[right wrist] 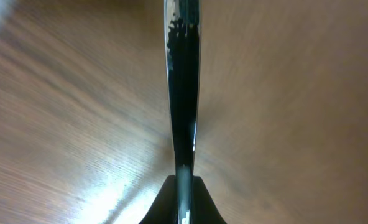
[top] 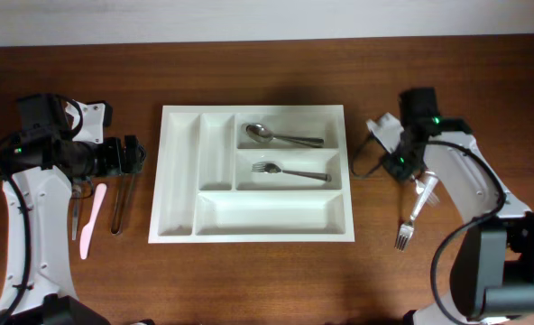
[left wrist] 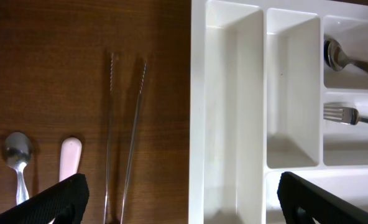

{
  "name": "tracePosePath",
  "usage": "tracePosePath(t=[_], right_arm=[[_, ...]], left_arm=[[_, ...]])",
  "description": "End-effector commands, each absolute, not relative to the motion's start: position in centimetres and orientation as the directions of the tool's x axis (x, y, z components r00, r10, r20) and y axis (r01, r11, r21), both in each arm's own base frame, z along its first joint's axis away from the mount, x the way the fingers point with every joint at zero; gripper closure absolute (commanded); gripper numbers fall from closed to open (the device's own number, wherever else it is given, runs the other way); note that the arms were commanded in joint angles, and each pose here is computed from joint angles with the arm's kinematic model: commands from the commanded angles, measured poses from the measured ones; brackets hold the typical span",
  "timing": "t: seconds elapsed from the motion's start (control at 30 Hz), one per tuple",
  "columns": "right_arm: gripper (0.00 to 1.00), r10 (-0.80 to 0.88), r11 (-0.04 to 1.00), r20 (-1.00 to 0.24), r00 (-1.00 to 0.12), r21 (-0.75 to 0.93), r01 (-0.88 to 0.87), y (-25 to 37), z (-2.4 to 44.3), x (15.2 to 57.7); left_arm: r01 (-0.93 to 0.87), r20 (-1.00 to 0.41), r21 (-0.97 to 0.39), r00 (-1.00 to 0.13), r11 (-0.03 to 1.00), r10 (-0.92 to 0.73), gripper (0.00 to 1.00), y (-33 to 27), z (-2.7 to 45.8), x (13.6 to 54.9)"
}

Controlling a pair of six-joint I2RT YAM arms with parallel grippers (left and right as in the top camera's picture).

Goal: Pack container
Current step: 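Lay the knife in the middle-right compartment and withdraw the right gripper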

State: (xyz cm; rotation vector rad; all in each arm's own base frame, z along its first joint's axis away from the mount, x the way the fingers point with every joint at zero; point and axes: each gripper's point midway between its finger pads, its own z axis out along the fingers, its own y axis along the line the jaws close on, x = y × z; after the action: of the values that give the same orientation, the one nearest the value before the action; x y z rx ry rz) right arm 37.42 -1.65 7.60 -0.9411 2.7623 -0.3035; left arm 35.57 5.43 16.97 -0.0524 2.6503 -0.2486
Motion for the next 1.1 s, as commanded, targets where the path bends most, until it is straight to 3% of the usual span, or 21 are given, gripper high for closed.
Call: tracePosePath(t=[0.0, 0.23, 0.43, 0.6, 0.7, 0.8, 0.83, 1.07], right_arm=[[0.96, -0.68, 0.727, -0.222, -0.699, -0.33, -0.603, 2.1, 12.8, 39.7], [0.96, -0.793, 0.609, -0.254, -0.554, -0.358, -0.708, 9.4, 14.9, 39.8], [0.96, -0.812, 0.584, -0.247, -0.529, -0.354, -0.73, 10.9, 14.8, 39.2], [0.96, -0.831, 0.541, -0.318, -0.457, -0.268, -0.797, 14.7, 14.7, 38.1], [0.96, -0.893, 0.405, -0.33, -0.305, -0.295, -0.865, 17.9, 14.8, 37.6], [0.96, -0.95, 0.167, -0.306, -0.061, -0.335, -0.927, 21.5, 14.4, 36.5], [0.96, -0.953, 0.131, -0.303, -0.022, -0.343, -0.93, 22.3, 14.2, 36.4], [0.96, -0.966, 0.077, -0.259, 0.0, -0.29, -0.954, 24.3, 9.1, 36.8]], left_arm=[[0.025, -0.478, -0.183, -0.876, 0.983, -0.067, 0.01, 5.5, 17.7, 35.9], [0.025, -0.478, -0.183, -0.876, 0.983, -0.067, 0.01, 5.5, 17.7, 35.9], [0.025, -0.478, -0.183, -0.876, 0.983, -0.067, 0.01, 5.5, 17.7, 35.9], [0.025, -0.478, -0.183, -0.876, 0.983, -0.067, 0.01, 5.5, 17.7, 35.9], [0.025, -0.478, -0.183, -0.876, 0.983, -0.067, 0.01, 5.5, 17.7, 35.9], [0.025, -0.478, -0.183, -0.876, 0.983, -0.066, 0.01, 5.5, 17.8, 35.9], [0.025, -0.478, -0.183, -0.876, 0.983, -0.067, 0.01, 5.5, 17.7, 35.9], [0.025, -0.478, -0.183, -0.876, 0.983, -0.067, 0.01, 5.5, 17.7, 35.9]])
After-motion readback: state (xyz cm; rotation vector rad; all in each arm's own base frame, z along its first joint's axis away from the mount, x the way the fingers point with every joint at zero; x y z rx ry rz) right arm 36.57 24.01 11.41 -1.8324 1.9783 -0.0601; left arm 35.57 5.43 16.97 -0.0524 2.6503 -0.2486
